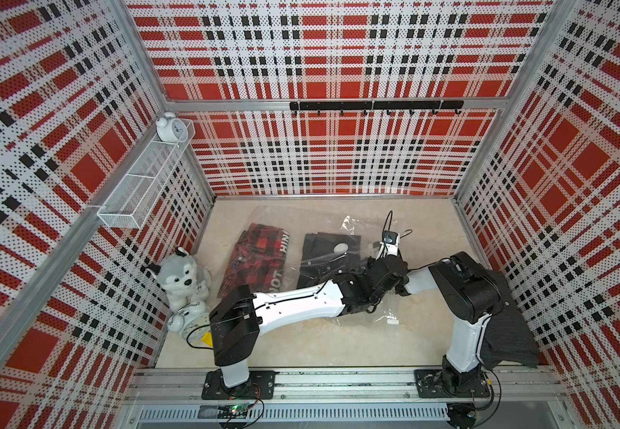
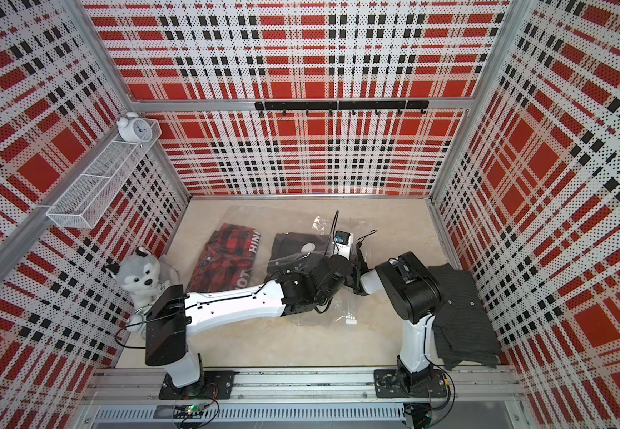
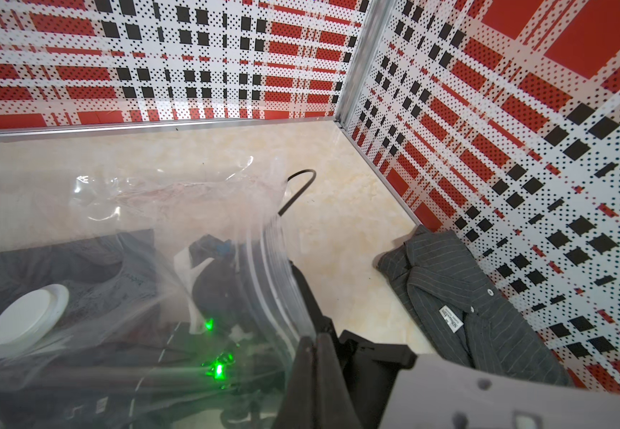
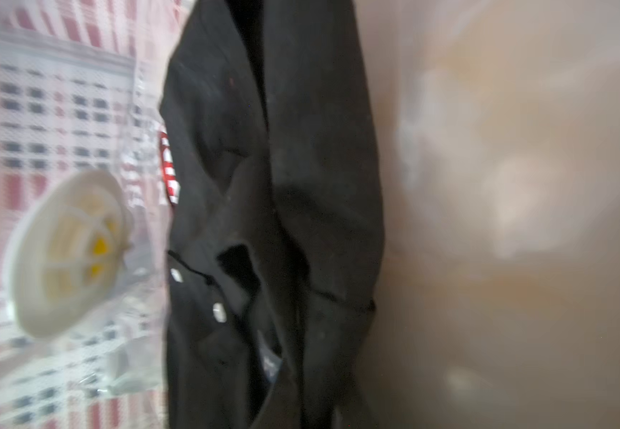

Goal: Place the folded shirt into the vacuum bag
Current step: Place the shirt in the vacuum bag.

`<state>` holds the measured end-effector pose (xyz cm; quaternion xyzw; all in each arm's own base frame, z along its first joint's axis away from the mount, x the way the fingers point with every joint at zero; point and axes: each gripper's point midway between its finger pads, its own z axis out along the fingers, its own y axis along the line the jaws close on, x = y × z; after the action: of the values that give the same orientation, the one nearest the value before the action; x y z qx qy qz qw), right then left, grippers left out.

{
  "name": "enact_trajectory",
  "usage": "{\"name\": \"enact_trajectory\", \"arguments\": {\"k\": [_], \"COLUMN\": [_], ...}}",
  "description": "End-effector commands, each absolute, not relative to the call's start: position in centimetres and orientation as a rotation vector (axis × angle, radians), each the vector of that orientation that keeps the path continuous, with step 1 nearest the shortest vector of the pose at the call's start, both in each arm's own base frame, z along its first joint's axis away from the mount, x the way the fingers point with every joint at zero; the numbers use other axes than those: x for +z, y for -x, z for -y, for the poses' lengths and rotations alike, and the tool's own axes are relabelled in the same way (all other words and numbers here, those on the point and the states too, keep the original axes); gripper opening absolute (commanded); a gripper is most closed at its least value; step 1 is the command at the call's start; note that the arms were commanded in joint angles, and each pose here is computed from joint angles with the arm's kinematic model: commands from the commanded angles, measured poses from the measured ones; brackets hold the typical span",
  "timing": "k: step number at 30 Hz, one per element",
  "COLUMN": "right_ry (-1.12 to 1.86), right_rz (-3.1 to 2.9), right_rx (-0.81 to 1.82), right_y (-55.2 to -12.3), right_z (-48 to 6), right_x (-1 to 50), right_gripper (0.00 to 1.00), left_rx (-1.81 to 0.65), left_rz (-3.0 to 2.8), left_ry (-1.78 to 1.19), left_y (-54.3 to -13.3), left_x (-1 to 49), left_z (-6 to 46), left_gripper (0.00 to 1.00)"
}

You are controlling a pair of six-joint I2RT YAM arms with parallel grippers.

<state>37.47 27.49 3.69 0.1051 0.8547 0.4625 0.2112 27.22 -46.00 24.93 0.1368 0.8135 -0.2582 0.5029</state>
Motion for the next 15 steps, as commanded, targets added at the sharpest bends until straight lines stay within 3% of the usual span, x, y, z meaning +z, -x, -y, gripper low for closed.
{"name": "enact_trajectory", "arguments": {"k": [1, 15], "right_ry": [-0.132, -0.263], "right_rz": [-2.243, -2.250], "right_rx": [1.444, 1.523], "right_y": [-37.9, -37.7], "right_z": [-31.5, -34.9], "right_x": [7.5, 5.9], "right_gripper": [0.07, 0.06], "left_rx": [-0.729, -0.731], "left_rz": [-1.893, -1.881], "left_ry": [-0.343, -0.344], "left_y": [-25.8, -25.8], "left_x": [28.2, 28.3], "left_z": [47.1, 47.4], "left_gripper": [0.00, 0.00]}}
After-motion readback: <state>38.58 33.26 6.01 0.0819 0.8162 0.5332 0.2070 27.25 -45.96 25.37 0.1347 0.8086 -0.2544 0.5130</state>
